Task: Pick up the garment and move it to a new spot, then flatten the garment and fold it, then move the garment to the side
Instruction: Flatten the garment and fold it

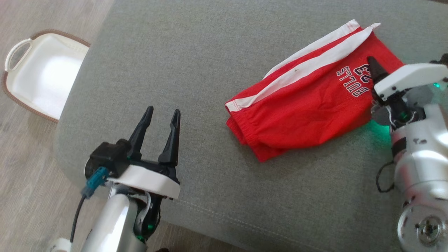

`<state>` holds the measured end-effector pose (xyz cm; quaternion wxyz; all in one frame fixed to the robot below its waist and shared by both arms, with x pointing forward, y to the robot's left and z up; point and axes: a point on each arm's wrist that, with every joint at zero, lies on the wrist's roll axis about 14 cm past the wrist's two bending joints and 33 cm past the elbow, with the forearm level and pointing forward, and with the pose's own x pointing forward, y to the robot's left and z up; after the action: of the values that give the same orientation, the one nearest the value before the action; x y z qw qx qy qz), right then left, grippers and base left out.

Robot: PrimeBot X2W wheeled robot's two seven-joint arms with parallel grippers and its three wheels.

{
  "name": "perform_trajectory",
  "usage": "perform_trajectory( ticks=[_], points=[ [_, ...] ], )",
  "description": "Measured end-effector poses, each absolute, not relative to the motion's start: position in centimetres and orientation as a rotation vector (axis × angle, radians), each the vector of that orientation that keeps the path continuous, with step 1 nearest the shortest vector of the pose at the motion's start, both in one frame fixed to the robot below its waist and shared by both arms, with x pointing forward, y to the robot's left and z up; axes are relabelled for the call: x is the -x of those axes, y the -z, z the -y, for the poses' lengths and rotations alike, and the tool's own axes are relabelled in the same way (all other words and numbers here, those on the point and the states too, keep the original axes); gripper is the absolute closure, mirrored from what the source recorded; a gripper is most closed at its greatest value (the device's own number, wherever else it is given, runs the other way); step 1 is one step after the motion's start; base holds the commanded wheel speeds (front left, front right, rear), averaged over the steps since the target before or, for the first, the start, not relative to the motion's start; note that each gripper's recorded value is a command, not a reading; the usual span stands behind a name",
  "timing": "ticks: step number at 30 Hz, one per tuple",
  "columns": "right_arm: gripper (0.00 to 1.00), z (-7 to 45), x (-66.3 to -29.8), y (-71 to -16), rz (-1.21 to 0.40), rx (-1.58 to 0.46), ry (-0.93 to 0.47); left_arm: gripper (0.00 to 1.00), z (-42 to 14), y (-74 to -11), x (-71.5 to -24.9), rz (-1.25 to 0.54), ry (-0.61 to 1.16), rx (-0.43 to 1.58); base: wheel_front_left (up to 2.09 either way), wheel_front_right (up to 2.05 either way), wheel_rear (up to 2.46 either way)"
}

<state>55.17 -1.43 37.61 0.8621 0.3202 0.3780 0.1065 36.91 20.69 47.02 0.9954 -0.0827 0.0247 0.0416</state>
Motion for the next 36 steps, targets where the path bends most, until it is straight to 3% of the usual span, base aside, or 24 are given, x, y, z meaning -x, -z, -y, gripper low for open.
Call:
perform_trajectory(
  ticks=[3, 4, 5, 13, 20, 36],
  points=[
    [0.04, 0.9, -55.8, -37.7, -0.795, -0.672, -0.227, 0.00, -20.8, -47.1, -37.2, -0.047, -0.086, 0.161, 0.00, 0.00, 0.00],
    [0.93, 0.8, -55.9, -37.7, -0.794, -0.672, -0.229, 0.00, -20.9, -47.1, -37.3, -0.047, -0.089, 0.160, 0.00, 0.00, 0.00],
    [1.00, 0.7, -56.2, -37.9, -0.783, -0.678, -0.225, 0.00, -20.9, -47.1, -37.3, -0.048, -0.091, 0.159, 0.00, 0.00, 0.00],
    [1.00, 2.0, -56.2, -39.2, -0.701, -0.789, -0.150, 0.00, -20.1, -47.2, -37.7, -0.041, -0.065, 0.168, 0.00, 0.00, 0.00],
    [1.00, 6.9, -55.6, -40.4, -0.554, -0.889, -0.005, 0.00, -18.2, -47.9, -38.5, -0.018, -0.004, 0.175, 0.00, 0.00, 0.00],
    [1.00, 20.4, -47.2, -40.0, -0.311, -0.928, 0.345, 0.00, -15.3, -48.3, -36.2, -0.009, 0.072, 0.192, 0.00, 0.00, 0.00]
  ],
)
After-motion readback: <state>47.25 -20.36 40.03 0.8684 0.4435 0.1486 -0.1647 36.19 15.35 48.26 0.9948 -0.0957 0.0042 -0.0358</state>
